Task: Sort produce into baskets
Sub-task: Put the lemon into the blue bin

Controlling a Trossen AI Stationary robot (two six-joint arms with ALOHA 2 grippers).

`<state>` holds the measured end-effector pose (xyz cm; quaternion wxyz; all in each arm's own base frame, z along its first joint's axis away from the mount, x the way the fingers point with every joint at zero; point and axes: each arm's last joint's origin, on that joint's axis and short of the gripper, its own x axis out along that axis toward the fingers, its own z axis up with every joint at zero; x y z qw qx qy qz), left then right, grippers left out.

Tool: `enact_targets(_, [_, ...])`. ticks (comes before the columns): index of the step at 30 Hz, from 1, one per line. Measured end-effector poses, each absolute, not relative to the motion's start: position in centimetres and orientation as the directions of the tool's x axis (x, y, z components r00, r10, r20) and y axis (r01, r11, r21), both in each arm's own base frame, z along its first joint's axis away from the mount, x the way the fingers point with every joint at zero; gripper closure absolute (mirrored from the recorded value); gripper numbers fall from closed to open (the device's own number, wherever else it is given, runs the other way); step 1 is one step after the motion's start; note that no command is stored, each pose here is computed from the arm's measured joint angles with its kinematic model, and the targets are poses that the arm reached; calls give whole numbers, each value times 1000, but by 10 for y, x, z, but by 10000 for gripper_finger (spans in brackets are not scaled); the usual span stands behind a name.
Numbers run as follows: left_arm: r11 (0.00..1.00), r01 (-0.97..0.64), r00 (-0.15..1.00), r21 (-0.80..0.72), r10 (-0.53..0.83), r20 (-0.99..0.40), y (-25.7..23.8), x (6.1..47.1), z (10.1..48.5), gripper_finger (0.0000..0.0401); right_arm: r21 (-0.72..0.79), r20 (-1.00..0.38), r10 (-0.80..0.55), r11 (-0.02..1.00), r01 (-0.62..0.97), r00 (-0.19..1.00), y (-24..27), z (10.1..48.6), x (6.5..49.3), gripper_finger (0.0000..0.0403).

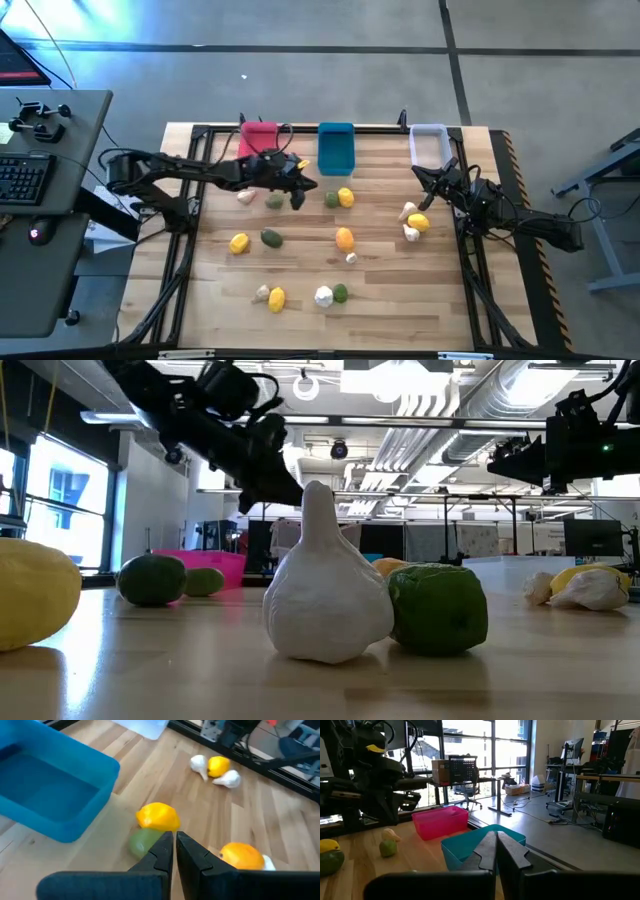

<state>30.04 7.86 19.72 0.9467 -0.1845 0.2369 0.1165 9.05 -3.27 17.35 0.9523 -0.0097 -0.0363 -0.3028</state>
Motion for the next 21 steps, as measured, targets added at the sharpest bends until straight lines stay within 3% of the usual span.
enact_targets(8, [869, -395, 833, -297, 202, -516, 82, 330, 189, 340, 3, 75, -576, 816, 577, 814, -33, 174, 90, 402])
enact_targets(16, [906, -345, 831, -246, 173, -529, 69, 359, 188, 276, 3, 75, -576, 817, 577, 814, -33, 174, 91, 402])
enact_targets(21, [944, -293, 730, -152, 118, -673, 63, 372, 195, 237, 3, 74, -576, 816, 578, 814, -33, 173, 91, 402])
